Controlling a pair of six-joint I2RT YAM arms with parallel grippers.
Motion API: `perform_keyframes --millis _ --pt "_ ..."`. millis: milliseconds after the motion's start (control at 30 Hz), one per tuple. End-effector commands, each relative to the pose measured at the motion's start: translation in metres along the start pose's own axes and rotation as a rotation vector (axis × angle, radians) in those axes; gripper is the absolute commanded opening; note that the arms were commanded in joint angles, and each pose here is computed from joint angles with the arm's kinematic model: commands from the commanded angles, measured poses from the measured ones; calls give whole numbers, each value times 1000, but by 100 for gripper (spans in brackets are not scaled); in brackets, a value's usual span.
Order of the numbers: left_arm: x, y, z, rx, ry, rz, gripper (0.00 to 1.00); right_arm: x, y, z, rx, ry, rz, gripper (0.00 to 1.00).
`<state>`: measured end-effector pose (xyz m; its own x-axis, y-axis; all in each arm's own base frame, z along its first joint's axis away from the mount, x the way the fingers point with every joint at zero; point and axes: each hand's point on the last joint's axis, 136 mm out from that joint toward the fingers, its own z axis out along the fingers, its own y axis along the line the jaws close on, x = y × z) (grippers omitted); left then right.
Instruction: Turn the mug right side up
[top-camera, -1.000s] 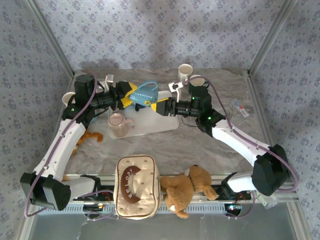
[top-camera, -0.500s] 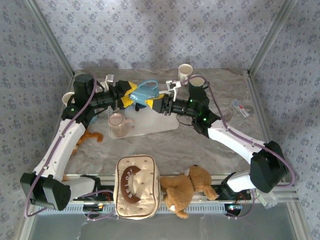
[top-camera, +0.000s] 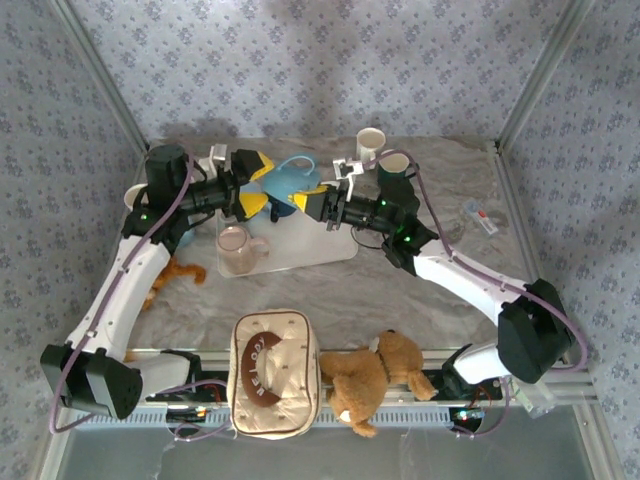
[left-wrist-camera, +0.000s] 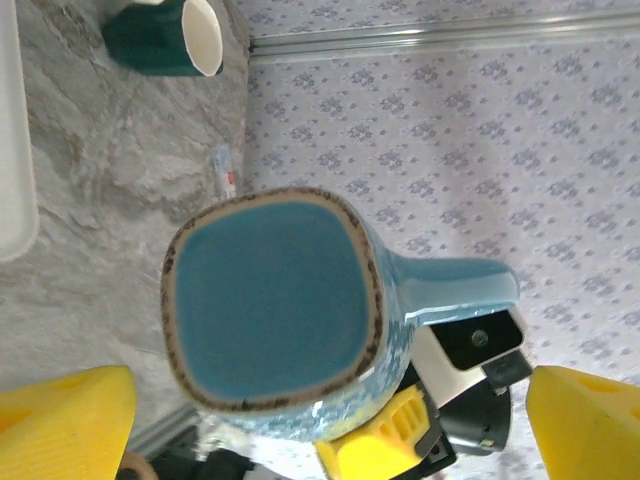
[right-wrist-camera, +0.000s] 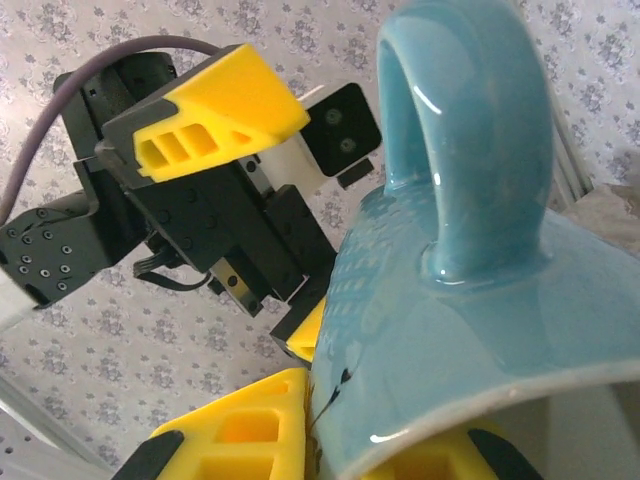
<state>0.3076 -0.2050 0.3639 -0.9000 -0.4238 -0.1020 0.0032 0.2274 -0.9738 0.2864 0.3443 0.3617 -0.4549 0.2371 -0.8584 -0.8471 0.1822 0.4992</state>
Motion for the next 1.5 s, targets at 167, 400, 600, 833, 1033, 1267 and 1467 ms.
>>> perform_keyframes --millis 167,400,600,833,1033,1267,1467 --pt "4 -6 -19 -113 -32 282 100 -27 -9 -17 90 -50 -70 0" --pt "2 15 -34 -252 -83 461 99 -18 -54 -52 433 84 -73 1" --pt "1 36 -35 -322 -79 474 99 -15 -82 -92 648 137 -49 0" --pt "1 69 -40 -454 -56 444 99 4 -126 -141 877 232 100 0" --pt "1 79 -44 -500 -46 468 99 3 -156 -157 958 314 153 0" --pt "2 91 -43 -536 -25 449 100 23 -196 -164 1045 543 214 0" --pt "2 101 -44 -567 -17 443 100 33 -227 -165 1102 663 190 0"
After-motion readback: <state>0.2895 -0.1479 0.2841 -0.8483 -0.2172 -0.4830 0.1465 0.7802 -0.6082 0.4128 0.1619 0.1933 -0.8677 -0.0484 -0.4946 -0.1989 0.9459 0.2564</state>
